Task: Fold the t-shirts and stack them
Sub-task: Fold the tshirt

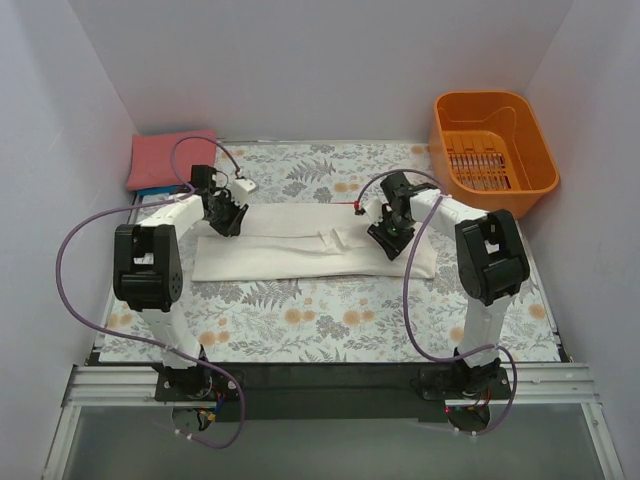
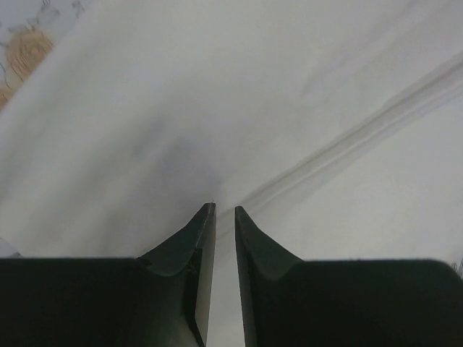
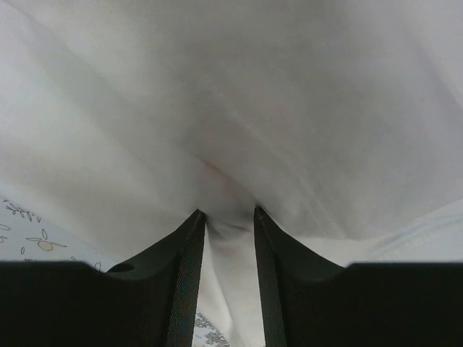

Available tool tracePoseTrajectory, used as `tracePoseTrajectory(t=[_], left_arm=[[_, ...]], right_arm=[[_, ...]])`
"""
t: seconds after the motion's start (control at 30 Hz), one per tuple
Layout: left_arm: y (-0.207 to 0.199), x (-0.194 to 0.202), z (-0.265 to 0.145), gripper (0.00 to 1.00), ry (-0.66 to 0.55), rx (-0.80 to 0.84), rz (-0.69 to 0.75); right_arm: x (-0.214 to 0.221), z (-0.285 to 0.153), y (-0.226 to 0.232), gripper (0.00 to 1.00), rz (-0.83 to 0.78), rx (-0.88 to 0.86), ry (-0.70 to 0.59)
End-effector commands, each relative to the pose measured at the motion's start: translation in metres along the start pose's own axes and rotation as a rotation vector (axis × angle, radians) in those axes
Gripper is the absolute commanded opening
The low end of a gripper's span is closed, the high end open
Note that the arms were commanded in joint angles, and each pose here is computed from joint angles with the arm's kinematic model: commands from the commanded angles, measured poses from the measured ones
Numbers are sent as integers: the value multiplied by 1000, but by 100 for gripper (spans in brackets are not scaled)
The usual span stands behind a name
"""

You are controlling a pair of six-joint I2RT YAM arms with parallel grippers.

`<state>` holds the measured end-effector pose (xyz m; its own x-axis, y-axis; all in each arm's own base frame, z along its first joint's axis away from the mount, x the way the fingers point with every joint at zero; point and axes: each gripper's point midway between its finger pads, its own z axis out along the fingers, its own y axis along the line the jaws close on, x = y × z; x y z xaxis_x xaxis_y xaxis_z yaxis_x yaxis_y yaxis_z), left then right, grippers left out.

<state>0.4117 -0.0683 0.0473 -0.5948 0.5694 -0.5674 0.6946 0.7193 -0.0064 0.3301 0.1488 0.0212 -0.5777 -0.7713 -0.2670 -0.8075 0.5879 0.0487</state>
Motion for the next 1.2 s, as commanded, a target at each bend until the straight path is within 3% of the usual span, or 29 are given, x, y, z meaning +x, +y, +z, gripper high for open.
tracePoseTrajectory(t=[0.0,0.2,0.23,0.4,0.53,0.67,0.77,0.83,0.87,0.93,0.97,1.07,1.17], left_arm=[[-5,20,-30,16,25,-26,55],[-40,86,-41,16,108,-17,136],[-45,96,-41,16,128,-10,138],[-93,136,-45,15,189,96,174],[-159,115,-45,15,155,213,332],[-224,87,-39,15,125,364,421],[-260,75,-26,15,158,472,446],[-282,72,-16,14,182,547,464],[-291,57,-13,14,153,561,461],[-313,44,-11,12,136,610,487],[-321,13,-14,11,77,618,435],[-305,-44,-22,11,-22,572,331],[-252,-66,-24,11,-49,464,279]], right_arm=[[-1,18,-34,39,-79,115,48],[-47,42,-92,39,-167,261,36],[-77,32,-109,39,-182,311,-26],[-148,34,-163,43,-253,499,-158],[-193,6,-197,49,-239,669,-290],[-213,-55,-210,61,-162,767,-414],[-213,-100,-202,67,-117,770,-493],[-198,-106,-194,68,-105,743,-489],[-197,-131,-188,69,-83,746,-528],[-182,-131,-175,69,-69,668,-524],[-180,-147,-168,69,-52,656,-550],[-163,-147,-142,69,-4,550,-538],[-152,-143,-122,69,34,458,-524]])
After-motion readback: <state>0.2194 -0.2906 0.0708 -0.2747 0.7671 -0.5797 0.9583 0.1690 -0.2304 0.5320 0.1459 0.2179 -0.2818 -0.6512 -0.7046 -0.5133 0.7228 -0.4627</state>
